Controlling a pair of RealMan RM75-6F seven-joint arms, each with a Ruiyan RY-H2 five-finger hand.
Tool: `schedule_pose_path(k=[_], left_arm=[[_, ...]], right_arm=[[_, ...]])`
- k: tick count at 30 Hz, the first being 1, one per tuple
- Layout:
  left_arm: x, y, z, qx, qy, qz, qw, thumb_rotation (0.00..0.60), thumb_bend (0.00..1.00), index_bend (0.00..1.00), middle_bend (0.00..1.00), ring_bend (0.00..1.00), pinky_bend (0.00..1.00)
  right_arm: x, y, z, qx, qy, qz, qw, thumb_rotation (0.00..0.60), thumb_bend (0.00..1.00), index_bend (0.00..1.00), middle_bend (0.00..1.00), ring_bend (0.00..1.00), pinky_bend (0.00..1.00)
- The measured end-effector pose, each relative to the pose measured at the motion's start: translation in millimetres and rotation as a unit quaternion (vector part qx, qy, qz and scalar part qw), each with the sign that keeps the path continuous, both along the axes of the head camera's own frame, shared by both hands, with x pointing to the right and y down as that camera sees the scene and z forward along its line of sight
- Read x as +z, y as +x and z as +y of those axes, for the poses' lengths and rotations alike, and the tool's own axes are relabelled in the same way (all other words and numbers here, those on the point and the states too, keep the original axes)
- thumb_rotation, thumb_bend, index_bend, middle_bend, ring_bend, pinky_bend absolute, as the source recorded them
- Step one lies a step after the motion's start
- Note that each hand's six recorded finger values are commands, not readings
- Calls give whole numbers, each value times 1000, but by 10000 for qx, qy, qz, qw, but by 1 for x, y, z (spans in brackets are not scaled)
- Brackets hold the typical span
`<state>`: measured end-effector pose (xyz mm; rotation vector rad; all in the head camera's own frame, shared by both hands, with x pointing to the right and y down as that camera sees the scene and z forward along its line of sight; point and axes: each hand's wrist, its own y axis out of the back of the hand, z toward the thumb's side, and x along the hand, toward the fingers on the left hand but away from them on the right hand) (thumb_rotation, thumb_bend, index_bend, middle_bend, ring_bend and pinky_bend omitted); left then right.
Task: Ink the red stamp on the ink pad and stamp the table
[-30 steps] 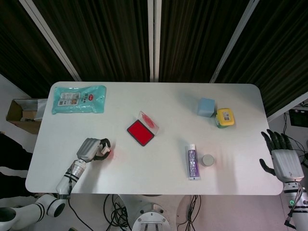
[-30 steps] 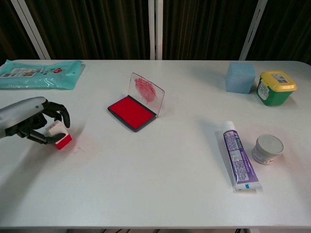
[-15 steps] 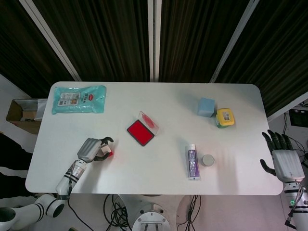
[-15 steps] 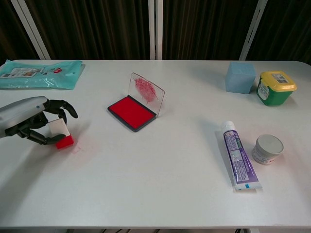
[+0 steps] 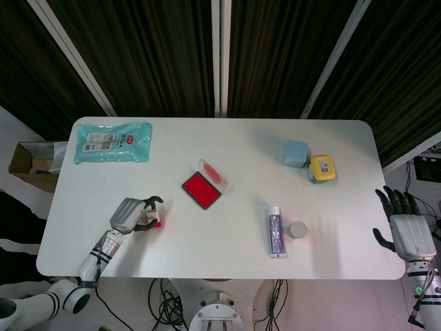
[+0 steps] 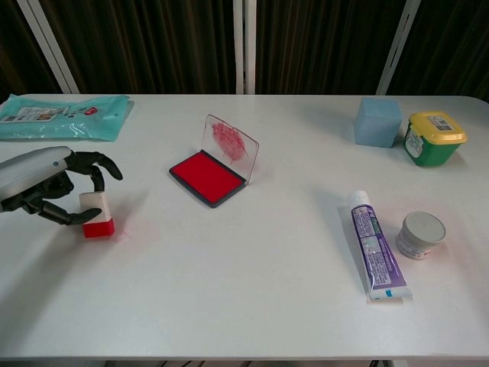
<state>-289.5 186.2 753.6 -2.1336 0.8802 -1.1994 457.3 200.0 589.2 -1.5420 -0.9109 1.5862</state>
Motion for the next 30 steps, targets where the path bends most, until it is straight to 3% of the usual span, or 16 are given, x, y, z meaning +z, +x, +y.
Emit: schedule_pose_path(k=[22,30], left_arm=[[-23,-2,11,122,68,31,9999,600,310,288,508,1000,1000],[-51,-3,12,99,323,197,9992,600,302,288,507,1000,1000]], right_arm=[[-2,0,0,-3,21,-5,10000,600,237,0,0,0,0],[-6,-1,-2,-28,89,-19,10000,600,237,0,0,0,0]])
